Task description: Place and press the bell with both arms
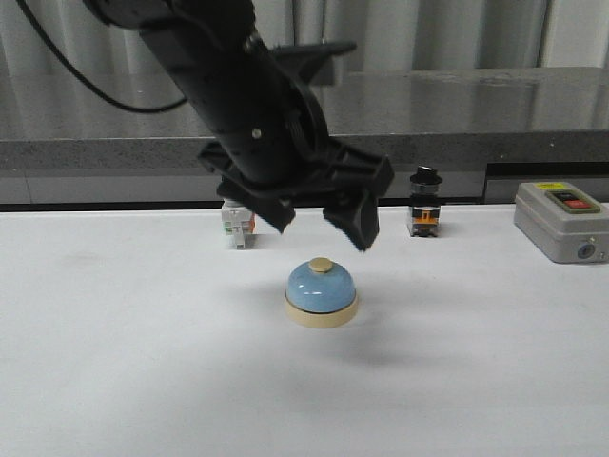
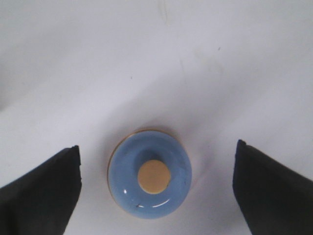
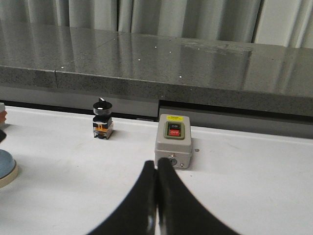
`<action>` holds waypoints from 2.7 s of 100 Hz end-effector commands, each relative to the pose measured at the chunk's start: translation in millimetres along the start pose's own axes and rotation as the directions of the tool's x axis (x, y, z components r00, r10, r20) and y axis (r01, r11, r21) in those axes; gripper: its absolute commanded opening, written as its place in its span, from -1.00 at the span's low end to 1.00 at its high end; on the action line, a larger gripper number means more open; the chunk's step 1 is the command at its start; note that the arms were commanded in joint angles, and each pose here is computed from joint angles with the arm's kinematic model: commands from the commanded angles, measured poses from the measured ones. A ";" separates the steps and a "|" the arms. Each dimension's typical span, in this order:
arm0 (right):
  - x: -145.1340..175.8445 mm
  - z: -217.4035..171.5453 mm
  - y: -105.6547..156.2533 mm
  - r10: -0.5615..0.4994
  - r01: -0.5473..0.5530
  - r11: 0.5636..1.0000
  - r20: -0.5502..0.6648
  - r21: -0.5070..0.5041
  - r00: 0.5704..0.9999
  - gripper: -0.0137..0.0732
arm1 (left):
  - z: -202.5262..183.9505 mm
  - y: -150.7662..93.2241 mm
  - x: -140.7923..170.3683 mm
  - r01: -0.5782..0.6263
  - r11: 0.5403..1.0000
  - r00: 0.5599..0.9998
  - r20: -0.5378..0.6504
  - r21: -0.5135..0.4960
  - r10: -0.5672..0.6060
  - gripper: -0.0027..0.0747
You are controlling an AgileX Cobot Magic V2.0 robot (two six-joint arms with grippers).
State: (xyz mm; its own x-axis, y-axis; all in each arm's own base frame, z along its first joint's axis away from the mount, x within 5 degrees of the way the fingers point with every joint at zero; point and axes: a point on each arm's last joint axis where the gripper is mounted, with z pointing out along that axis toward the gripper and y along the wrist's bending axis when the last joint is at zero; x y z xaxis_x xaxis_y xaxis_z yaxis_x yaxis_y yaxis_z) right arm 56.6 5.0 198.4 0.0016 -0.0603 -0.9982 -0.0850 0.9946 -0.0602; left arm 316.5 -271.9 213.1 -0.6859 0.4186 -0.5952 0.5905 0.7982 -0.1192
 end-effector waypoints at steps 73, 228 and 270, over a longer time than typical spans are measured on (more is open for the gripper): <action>-13.1 -2.7 -1.5 -0.013 0.011 1.000 0.114 0.020 0.993 -0.82 | -199.3 82.8 87.7 0.337 0.933 0.834 0.500 -0.127 -0.233 0.29; -13.1 -2.7 -1.5 -0.013 0.011 1.000 0.114 0.020 0.993 -0.82 | -265.9 51.8 179.4 0.280 0.952 0.653 0.752 -0.126 -0.093 -0.98; -13.1 -2.7 -1.5 -0.013 0.011 1.000 0.114 0.020 0.993 -0.82 | -274.9 56.6 186.6 0.274 0.934 0.599 0.801 -0.228 0.020 -0.98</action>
State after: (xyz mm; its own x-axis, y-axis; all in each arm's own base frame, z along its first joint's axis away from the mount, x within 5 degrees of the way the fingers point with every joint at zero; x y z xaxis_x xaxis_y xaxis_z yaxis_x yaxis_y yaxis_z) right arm 56.6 5.0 198.4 0.0016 -0.0603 -0.9982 -0.0850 0.9946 -0.0602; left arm 106.5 -33.5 299.4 -0.1763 -0.0475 -0.9832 0.2856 0.9534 -0.0973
